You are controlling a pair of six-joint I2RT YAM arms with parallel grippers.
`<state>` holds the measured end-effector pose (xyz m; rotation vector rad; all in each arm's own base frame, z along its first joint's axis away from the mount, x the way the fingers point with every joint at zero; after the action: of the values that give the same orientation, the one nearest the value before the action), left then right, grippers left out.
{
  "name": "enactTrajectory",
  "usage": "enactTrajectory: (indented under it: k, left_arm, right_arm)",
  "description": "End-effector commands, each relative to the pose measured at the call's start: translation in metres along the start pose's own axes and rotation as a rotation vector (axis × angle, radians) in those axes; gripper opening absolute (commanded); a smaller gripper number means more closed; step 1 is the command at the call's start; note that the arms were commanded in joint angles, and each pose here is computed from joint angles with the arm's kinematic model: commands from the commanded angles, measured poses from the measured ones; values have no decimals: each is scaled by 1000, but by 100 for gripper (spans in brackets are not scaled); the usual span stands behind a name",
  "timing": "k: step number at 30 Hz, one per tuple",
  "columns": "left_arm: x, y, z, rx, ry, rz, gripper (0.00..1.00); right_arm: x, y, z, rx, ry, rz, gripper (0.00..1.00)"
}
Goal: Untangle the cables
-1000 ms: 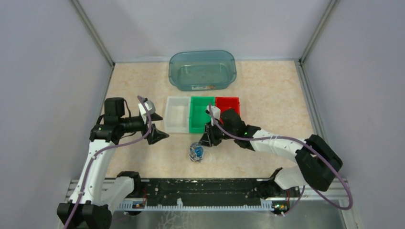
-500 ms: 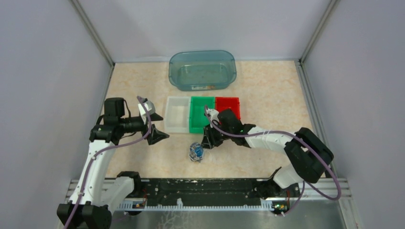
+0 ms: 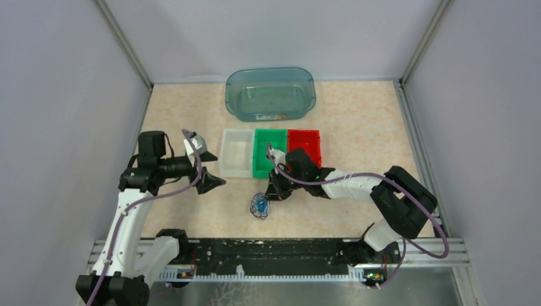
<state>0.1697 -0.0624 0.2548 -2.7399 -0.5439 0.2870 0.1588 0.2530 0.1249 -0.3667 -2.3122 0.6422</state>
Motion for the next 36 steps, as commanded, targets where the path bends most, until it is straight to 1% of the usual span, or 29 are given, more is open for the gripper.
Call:
enactTrajectory:
  k: [1, 8, 14, 19, 23, 26, 29, 36]
  left_arm:
    - [-7, -3, -7, -21, 28, 16, 98]
    - [-10, -3, -8, -40, 15, 47, 98]
    - [-13, -1, -9, -61, 11, 69, 98]
    - [-17, -1, -13, -87, 6, 94, 97]
    - [-18, -2, -18, -114, 22, 89, 97]
    - [-20, -2, -21, -129, 22, 96, 94]
    - [-22, -2, -23, -142, 31, 117, 86]
    - [-23, -1, -25, -157, 48, 141, 80]
  right_arm:
    - [21, -6, -33, -123, -75, -41, 0]
    - [60, -29, -83, -247, -166, -74, 0]
    - [87, -29, -102, -277, -208, -125, 0]
    - [108, -35, -122, -359, -202, -208, 0]
    - [124, -43, -136, -413, -204, -306, 0]
    - [133, -45, -140, -423, -206, -367, 0]
    - [140, -47, -141, -430, -209, -397, 0]
    - [150, -47, -141, -426, -209, -469, 0]
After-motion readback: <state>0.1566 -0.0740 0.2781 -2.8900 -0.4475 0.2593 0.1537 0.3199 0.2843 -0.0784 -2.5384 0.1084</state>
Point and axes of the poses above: each gripper's point midway between its finger pads, its own y axis out along the fingers, its own x axis along the line the jaws close on, z = x × y, the point moved 10 cm from there along -y, back along the fingers, and after that the axes turned 5 degrees about -y, right-handed, at the moved point
